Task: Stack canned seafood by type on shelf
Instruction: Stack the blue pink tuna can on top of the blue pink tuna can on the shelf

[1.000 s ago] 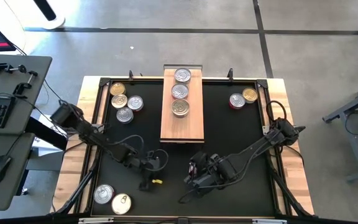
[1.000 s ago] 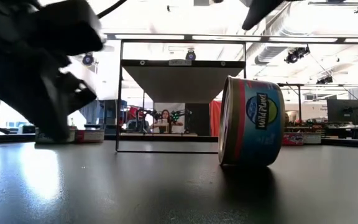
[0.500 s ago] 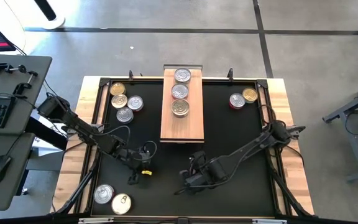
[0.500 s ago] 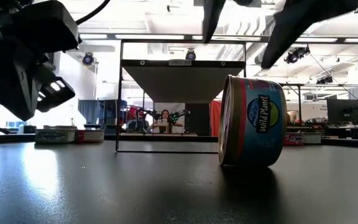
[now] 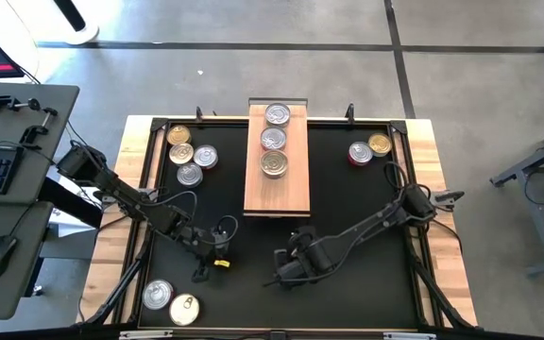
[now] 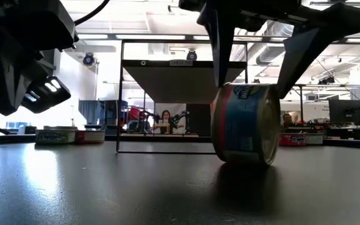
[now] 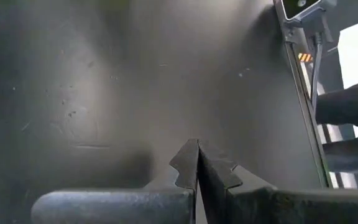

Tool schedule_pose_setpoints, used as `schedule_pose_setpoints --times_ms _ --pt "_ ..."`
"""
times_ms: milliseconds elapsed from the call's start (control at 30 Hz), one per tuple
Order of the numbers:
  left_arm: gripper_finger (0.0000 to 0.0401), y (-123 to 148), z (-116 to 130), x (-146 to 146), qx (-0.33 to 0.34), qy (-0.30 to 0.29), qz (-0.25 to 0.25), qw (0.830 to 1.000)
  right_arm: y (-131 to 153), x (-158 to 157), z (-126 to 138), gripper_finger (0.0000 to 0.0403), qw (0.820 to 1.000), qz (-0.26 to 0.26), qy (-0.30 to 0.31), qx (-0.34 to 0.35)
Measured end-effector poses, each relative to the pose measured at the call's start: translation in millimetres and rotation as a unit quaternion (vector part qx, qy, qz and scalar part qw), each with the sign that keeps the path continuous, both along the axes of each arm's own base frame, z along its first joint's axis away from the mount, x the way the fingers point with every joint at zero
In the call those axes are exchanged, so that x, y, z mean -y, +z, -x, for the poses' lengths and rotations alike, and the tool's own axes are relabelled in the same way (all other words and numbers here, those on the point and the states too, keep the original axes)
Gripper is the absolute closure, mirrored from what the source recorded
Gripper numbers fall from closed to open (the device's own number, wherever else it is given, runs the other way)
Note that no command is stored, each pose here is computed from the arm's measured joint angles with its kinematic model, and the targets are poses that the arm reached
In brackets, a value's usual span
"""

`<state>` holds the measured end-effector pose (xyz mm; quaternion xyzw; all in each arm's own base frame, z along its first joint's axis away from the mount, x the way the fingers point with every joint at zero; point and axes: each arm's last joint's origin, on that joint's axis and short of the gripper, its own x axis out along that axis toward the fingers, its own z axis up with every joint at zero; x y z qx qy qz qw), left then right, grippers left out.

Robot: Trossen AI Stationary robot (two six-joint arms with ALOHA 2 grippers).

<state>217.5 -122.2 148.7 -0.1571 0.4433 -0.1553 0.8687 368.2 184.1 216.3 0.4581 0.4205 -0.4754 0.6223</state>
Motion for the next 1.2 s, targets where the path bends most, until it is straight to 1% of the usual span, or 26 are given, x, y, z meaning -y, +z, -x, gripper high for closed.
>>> schedule_pose_setpoints --times_ms 67,333,433,700,767,933,1000,1067,1200 --pt "0.0401 0.0 0.0 -0.1 0.0 0.0 -0.001 1.0 -0.1 2.1 -0.7 0.008 1.0 -0.002 -0.005 -0.002" --pt "0.0401 0.3 -0.1 0.3 0.002 0.001 0.001 1.0 -0.2 8.6 -3.3 0.008 0.998 -0.033 -0.06 -0.007" --pt "0.0401 0.5 -0.1 0.8 0.003 0.001 0.002 1.0 -0.4 7.2 -2.7 0.008 0.995 -0.054 -0.086 -0.011" --pt "0.0401 0.4 -0.1 0.8 0.006 -0.005 -0.004 1.0 -1.9 -3.2 -1.8 0.008 0.99 -0.074 -0.123 0.006" --pt "0.0401 0.4 -0.1 0.7 0.011 -0.012 -0.01 1.0 -4.8 -4.1 -2.8 0.008 0.99 -0.074 -0.121 0.004" --pt "0.0401 1.0 -0.6 1.3 0.015 -0.013 -0.008 1.0 -22.6 -5.2 -8.1 0.0082 0.994 -0.058 -0.093 -0.016" --pt "0.0401 2.2 -0.7 3.4 0.019 -0.024 0.003 1.0 -28.1 -3.5 -11.1 0.0091 0.994 -0.057 -0.087 -0.022" --pt "0.0401 4.0 0.0 7.6 0.023 -0.044 0.022 0.999 -33.1 -2.9 -12.5 0.011 0.994 -0.054 -0.086 -0.028" --pt "0.0401 7.9 3.6 16.4 0.032 -0.07 0.044 0.996 -39.2 0.7 -15.0 0.0176 0.995 -0.046 -0.074 -0.038"
